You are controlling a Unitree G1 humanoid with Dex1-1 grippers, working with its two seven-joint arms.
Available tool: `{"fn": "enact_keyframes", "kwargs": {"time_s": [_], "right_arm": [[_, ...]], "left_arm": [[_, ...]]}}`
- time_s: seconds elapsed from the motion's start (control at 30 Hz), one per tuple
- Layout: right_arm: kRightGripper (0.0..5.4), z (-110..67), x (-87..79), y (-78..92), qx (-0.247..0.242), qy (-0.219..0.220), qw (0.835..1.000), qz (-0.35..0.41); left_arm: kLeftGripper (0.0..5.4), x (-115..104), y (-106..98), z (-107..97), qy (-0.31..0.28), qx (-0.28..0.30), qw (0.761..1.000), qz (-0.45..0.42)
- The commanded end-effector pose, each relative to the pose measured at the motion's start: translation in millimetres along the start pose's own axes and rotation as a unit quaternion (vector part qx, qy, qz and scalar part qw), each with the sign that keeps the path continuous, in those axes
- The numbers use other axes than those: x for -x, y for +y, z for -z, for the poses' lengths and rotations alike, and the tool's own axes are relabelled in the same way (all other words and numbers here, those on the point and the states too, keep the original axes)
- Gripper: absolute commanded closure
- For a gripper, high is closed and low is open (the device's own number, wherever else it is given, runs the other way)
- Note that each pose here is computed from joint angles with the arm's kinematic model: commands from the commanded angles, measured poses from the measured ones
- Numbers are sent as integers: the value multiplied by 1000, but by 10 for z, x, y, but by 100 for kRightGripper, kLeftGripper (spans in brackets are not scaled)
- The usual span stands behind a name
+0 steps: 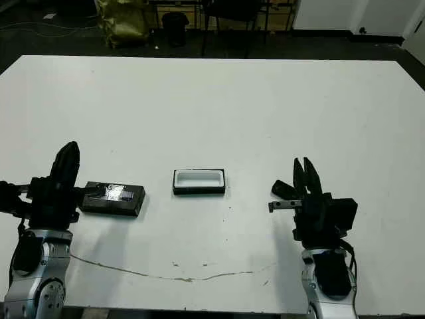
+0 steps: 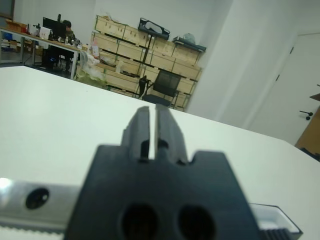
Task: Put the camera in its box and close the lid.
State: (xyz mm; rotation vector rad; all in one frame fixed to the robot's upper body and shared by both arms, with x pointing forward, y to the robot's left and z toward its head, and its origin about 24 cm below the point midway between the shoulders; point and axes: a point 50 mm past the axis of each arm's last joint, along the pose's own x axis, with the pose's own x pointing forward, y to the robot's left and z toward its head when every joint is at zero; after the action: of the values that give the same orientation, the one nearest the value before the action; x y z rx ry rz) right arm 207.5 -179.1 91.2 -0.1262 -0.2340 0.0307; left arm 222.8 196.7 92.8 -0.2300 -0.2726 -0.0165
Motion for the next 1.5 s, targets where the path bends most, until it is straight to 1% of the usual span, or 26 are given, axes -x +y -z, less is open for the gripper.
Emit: {"fn": "enact_keyframes", "kwargs": {"time_s": [0.03, 0.33, 0.43, 0.53, 0.67, 0.8, 0.87, 0.97, 1.07, 1.13, 1.23, 1.3, 1.4, 1.5], "right_arm": [[540, 49, 19, -15, 5, 14, 1000, -3], [540, 65, 27, -16, 12, 12, 1000, -8], [540, 48, 29, -9, 14, 16, 1000, -7], [540, 19, 22, -31, 19, 12, 1000, -9], [540, -138, -38, -210, 41, 10, 999, -15], [540, -339, -179, -559, 68, -4, 997, -26], [540, -438, -264, -731, 98, 0, 995, -24], [540, -552, -372, -943, 145, 18, 989, -17], [540, -589, -482, -1117, 163, 33, 985, -39], [540, -592, -544, -1196, 179, 45, 981, -55], [540, -595, -615, -1242, 223, 73, 969, -82], [540, -566, -665, -1255, 237, 98, 961, -102], [540, -479, -729, -1265, 246, 145, 949, -135], [540, -328, -769, -1260, 233, 188, 940, -166]], "left_arm": [[538, 34, 14, 54, 14, 1, 1000, 1], [538, 39, 16, 89, 12, -2, 1000, 14], [538, 43, 21, 93, 12, 0, 1000, 11], [538, 41, 17, 97, 12, 4, 1000, 10], [538, 38, 6, 101, 10, -5, 1000, 10], [538, 39, 2, 102, 11, 1, 1000, 12], [538, 41, 3, 102, 11, 5, 1000, 12], [538, 44, 3, 99, 11, -3, 1000, 11], [538, 43, -3, 95, 11, -4, 1000, 11], [538, 42, -7, 89, 13, 0, 1000, 10], [538, 37, -10, 81, 12, -4, 1000, 10], [538, 33, -11, 77, 12, -7, 1000, 13], [538, 29, -13, 78, 13, -6, 1000, 13], [538, 27, -14, 81, 11, 0, 1000, 18]]}}
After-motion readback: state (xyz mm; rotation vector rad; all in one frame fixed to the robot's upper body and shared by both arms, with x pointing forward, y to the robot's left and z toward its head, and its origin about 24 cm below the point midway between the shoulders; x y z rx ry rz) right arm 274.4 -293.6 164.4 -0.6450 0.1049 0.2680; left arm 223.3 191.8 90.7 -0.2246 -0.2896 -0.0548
